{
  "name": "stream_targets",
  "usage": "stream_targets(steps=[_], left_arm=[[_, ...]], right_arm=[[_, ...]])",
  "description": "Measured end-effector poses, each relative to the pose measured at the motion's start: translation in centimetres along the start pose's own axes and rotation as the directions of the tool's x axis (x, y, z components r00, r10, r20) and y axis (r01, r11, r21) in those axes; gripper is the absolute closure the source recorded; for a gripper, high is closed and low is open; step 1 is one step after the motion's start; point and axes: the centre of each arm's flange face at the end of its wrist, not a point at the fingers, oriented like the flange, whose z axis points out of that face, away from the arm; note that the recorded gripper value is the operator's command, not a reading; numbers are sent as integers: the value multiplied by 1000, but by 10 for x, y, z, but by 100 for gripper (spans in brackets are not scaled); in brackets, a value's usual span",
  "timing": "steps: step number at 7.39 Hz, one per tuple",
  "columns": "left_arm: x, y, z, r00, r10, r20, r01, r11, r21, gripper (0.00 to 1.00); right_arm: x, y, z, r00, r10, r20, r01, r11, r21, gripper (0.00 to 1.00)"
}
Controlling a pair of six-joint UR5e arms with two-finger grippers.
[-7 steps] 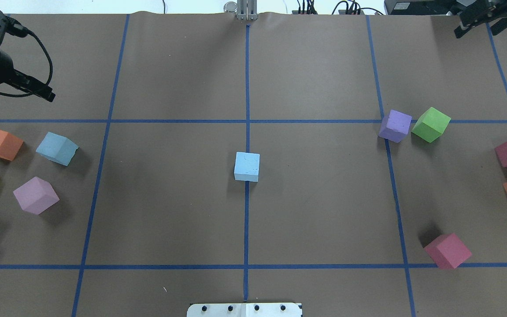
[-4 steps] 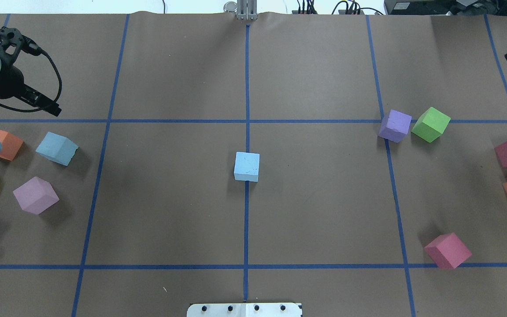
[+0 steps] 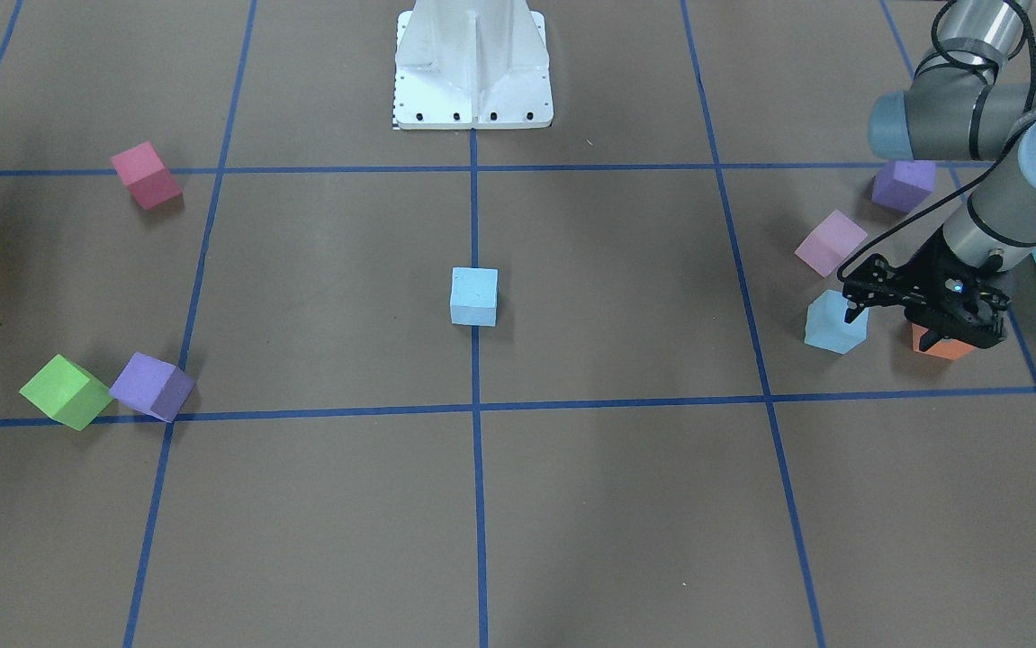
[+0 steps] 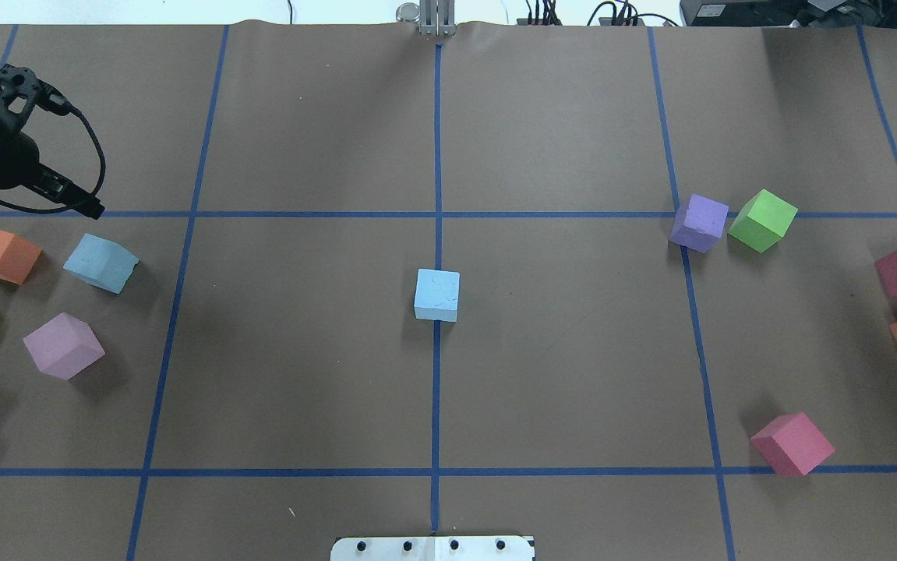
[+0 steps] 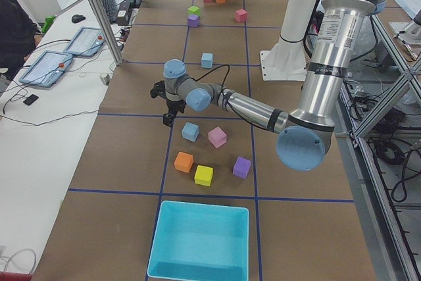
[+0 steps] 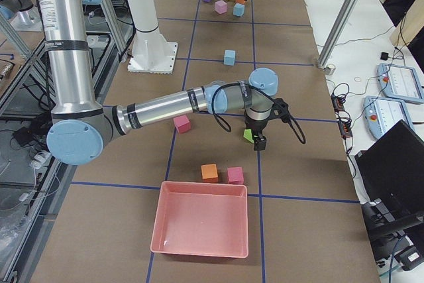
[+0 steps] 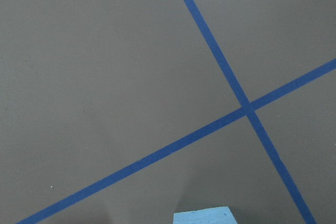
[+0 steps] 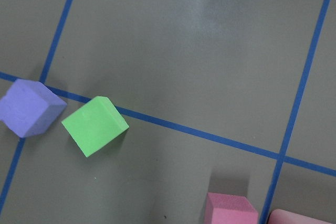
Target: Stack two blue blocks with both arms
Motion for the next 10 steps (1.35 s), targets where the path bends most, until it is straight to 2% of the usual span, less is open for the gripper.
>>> stream_targets(steps=[3, 7, 10], left_arm=[[14, 7, 17, 1000, 2, -20, -3, 999, -37, 2], [-1, 41, 48, 998, -62, -7, 61, 992, -112, 2], [6, 39, 45, 993, -115, -29, 111, 987, -114, 2]], right_arm=[[23, 37, 13, 1000, -3, -4, 3, 1000, 13, 0], [32, 46, 10, 1000, 9, -8, -8, 1000, 27, 0], [32, 46, 8, 1000, 10, -9, -10, 1000, 29, 0]])
